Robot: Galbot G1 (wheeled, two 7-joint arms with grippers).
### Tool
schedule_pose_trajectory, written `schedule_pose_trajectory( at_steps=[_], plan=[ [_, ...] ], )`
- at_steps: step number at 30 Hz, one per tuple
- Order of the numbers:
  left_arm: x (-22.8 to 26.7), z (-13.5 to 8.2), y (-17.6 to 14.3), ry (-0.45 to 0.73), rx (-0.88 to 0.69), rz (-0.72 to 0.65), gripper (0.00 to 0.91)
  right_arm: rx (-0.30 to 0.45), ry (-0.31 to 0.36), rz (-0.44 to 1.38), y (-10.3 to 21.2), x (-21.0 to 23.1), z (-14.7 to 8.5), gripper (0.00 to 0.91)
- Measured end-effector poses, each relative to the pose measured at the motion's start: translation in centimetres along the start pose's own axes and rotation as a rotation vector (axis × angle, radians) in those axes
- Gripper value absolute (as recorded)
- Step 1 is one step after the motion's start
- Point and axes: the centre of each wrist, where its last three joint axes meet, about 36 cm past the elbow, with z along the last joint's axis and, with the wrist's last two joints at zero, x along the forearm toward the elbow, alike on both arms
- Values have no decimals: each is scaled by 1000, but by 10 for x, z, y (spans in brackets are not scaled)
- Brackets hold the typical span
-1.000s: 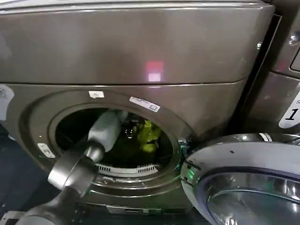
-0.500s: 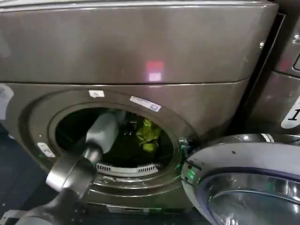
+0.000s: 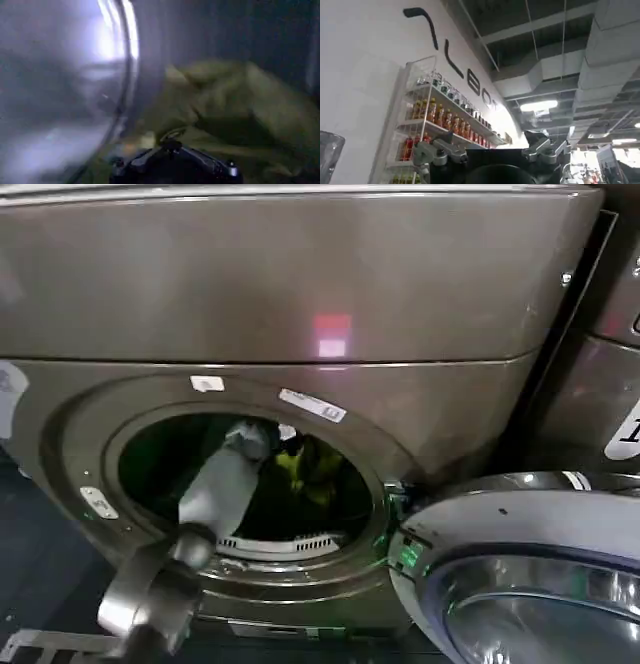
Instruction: Grasp the clothes from the dryer.
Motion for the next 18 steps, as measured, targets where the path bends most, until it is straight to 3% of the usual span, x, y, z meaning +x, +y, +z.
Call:
schedule_pose_trajectory(
  at_steps=[8, 18],
  plan=[
    [32, 0, -20, -293, 308, -254, 0, 16, -21, 18, 4, -5, -3, 907],
    [70, 9, -52, -554, 573, -540, 0, 20, -63, 24, 2, -6, -3, 907]
  ],
)
